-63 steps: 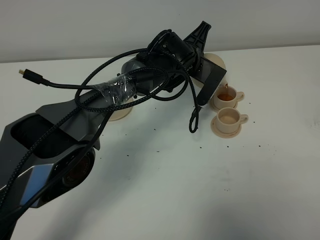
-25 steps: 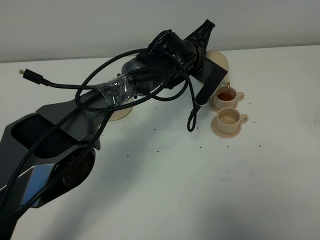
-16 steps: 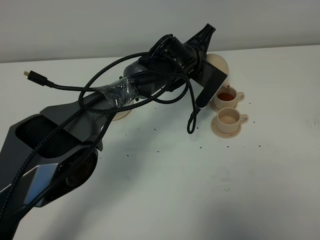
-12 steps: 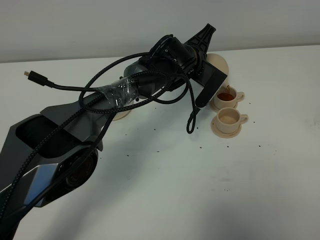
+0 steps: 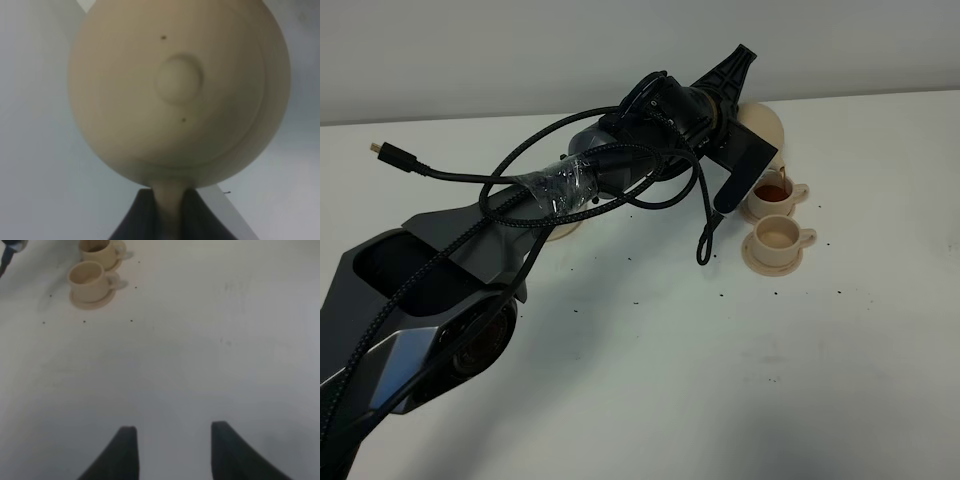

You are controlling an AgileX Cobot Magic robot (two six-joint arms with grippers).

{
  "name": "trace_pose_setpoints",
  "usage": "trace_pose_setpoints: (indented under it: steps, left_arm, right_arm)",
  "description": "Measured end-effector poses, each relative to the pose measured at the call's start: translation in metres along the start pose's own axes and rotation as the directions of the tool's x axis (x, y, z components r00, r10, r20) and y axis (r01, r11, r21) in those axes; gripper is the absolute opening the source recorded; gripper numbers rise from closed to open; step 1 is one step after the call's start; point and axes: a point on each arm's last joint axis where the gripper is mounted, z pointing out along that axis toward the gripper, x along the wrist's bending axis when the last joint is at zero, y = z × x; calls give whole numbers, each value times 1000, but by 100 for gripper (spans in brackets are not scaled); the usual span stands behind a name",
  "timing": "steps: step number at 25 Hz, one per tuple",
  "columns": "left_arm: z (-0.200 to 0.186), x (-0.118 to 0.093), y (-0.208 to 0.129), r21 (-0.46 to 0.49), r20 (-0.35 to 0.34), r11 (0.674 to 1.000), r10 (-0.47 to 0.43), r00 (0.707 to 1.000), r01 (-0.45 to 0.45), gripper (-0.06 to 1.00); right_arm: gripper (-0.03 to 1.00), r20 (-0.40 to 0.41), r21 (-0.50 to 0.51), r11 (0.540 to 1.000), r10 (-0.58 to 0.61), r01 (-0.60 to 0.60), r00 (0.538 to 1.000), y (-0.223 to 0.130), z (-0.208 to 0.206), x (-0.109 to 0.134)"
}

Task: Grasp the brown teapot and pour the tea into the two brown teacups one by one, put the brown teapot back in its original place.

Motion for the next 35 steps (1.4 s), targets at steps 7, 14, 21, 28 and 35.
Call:
trace_pose_setpoints:
  steps: [7, 14, 21, 28, 35]
  left_arm:
    - [0, 1, 0, 0, -8, 1000, 2, 1000, -2, 12]
    - [0, 2, 0, 5, -16, 1000, 14, 1000, -14, 12]
    - [0, 2, -1, 9, -24, 1000, 22, 999, -22, 12]
    - [0, 2, -1, 11, -25, 1000, 28, 999, -28, 12]
    - [0, 3, -1, 11, -32, 999, 31, 999, -31, 12]
  right_arm:
    - [35, 0, 0, 1000, 1, -1, 1000, 0, 0, 0]
    - [35, 0, 0, 1000, 3, -3, 1000, 0, 0, 0]
    - [35, 0, -1, 1000, 3, -3, 1000, 0, 0, 0]
    - [35, 0, -2, 1000, 4, -4, 1000, 0, 0, 0]
    - [35, 0, -3, 1000, 20, -20, 1000, 0, 0, 0]
